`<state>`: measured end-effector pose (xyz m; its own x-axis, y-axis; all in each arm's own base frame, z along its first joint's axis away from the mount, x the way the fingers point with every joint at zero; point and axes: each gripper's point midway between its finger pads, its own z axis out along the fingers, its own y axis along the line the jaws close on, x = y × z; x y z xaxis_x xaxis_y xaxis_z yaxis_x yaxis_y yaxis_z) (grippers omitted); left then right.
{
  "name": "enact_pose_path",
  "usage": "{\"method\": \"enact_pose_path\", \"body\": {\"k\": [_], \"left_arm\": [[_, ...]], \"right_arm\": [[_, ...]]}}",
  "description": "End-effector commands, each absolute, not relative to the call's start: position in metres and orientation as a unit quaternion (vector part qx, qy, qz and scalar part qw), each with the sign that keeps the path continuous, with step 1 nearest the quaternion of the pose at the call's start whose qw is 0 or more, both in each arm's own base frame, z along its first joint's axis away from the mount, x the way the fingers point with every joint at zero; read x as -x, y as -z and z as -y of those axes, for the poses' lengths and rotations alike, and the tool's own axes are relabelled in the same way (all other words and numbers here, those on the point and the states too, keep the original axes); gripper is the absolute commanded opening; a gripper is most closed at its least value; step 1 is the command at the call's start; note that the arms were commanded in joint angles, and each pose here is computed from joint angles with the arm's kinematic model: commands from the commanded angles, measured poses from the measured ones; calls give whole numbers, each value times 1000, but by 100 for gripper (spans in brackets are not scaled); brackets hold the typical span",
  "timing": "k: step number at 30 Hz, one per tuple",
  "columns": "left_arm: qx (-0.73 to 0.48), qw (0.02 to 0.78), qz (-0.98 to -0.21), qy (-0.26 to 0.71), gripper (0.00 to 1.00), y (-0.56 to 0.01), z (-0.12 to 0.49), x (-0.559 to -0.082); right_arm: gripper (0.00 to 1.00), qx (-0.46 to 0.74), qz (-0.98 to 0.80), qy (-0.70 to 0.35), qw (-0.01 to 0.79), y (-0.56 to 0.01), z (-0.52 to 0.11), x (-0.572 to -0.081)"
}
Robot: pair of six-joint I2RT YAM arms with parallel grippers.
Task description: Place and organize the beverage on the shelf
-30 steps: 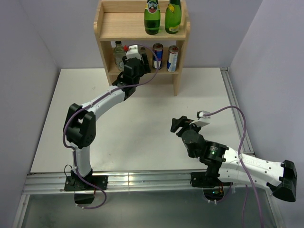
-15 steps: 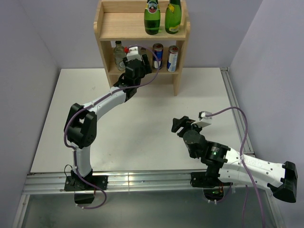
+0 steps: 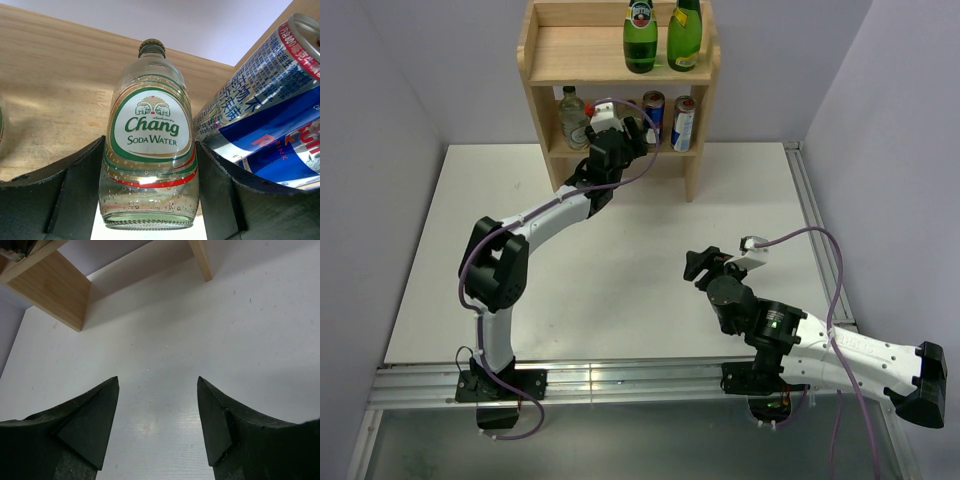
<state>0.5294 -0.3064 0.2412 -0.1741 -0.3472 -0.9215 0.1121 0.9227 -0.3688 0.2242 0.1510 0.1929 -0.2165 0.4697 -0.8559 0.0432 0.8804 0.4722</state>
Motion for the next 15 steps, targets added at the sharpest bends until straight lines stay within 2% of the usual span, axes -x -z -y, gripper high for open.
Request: {"method": "enact_pose_path", "body": {"k": [1, 15], "left_arm": [[-46, 352, -934, 43, 0, -7, 293, -420], [-26, 390, -921, 3, 0, -47, 261, -413]], "right_arm": [[71, -187, -751, -176, 609, -195, -146, -225], [70, -184, -752, -179, 607, -195, -150, -226]]}}
